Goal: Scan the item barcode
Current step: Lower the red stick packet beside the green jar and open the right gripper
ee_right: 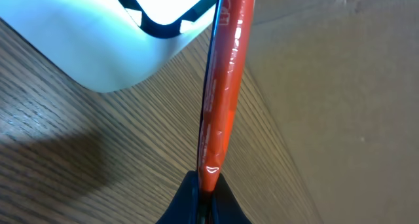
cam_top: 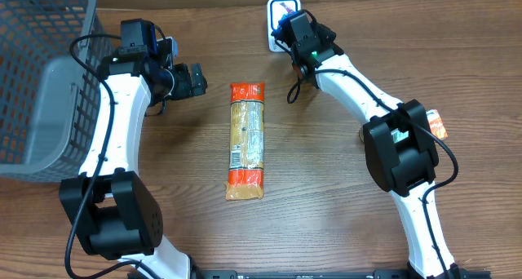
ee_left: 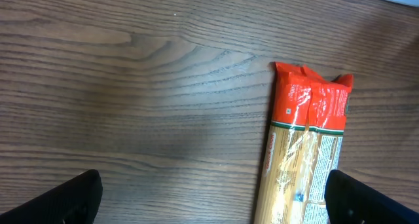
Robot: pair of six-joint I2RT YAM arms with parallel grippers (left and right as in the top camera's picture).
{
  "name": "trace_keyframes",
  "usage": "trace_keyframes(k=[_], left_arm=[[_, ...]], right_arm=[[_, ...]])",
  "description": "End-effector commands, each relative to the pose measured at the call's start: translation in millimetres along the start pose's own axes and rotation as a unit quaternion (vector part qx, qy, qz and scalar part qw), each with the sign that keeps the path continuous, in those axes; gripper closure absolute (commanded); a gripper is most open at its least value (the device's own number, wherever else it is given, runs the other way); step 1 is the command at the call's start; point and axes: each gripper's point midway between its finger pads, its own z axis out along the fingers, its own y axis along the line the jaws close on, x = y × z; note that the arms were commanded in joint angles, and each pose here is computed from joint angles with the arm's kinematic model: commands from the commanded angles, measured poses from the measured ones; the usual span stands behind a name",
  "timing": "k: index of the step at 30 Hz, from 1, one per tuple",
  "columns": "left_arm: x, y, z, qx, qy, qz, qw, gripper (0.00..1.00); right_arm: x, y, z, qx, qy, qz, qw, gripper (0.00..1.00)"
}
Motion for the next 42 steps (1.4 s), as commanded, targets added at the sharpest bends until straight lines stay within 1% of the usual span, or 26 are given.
trace_keyframes(k=[1, 4, 8, 12, 15, 18, 21, 23, 25, 27, 29, 32, 35, 37, 40, 42], left_arm=[[-3, 0, -2, -0.002, -0.005, 0.011, 1.0, 0.0], [-3, 0, -2, -0.002, -0.005, 0.011, 1.0, 0.0], [-3, 0, -2, -0.002, -0.005, 0.011, 1.0, 0.0], [-3, 0, -2, -0.002, -0.005, 0.011, 1.0, 0.0], [-3, 0, -2, -0.002, -0.005, 0.011, 1.0, 0.0], [-3, 0, -2, -0.002, -0.005, 0.011, 1.0, 0.0], [-3, -1, -2, -0.002, -0.005, 0.011, 1.0, 0.0], [-3, 0, -2, -0.002, -0.005, 0.011, 1.0, 0.0], [-3, 0, -2, -0.002, -0.005, 0.011, 1.0, 0.0], [-3, 0, -2, -0.002, -0.005, 0.011, 1.0, 0.0], [-3, 0, -2, -0.002, -0.005, 0.011, 1.0, 0.0], [-3, 0, -2, -0.002, -0.005, 0.011, 1.0, 0.0], [-3, 0, -2, -0.002, -0.005, 0.011, 1.0, 0.0], [-3, -1, -2, -0.002, -0.005, 0.011, 1.0, 0.0], [-3, 0, -2, -0.002, -0.005, 0.011, 1.0, 0.0], [-3, 0, -2, -0.002, -0.005, 0.011, 1.0, 0.0]], right_arm=[[-5, 1, -2, 0.01, 0.001, -0.001, 1.0, 0.96], [-11, 1, -6, 0.017, -0.005, 0.01, 1.0, 0.96], [-22, -12, -24, 0.038, -0.018, 0.081, 0.996, 0.96], [-36, -37, -57, 0.033, -0.051, 0.162, 0.985, 0.97], [-39, -47, -88, -0.011, -0.07, 0.215, 0.974, 0.96], [-33, -45, -120, -0.083, -0.069, 0.261, 0.959, 0.96], [-9, -36, -147, -0.16, -0.029, 0.304, 0.939, 0.96], [11, -25, -156, -0.203, 0.013, 0.324, 0.924, 0.96], [40, -6, -164, -0.257, 0.076, 0.332, 0.905, 0.96], [68, 15, -170, -0.31, 0.14, 0.336, 0.878, 0.96], [88, 32, -172, -0.348, 0.187, 0.344, 0.852, 0.96], [108, 56, -170, -0.388, 0.227, 0.35, 0.822, 0.96], [129, 78, -162, -0.391, 0.264, 0.352, 0.808, 0.96], [136, 89, -158, -0.393, 0.274, 0.35, 0.805, 0.95], [144, 101, -152, -0.392, 0.282, 0.35, 0.803, 0.89], [150, 103, -147, -0.377, 0.29, 0.354, 0.805, 0.85]])
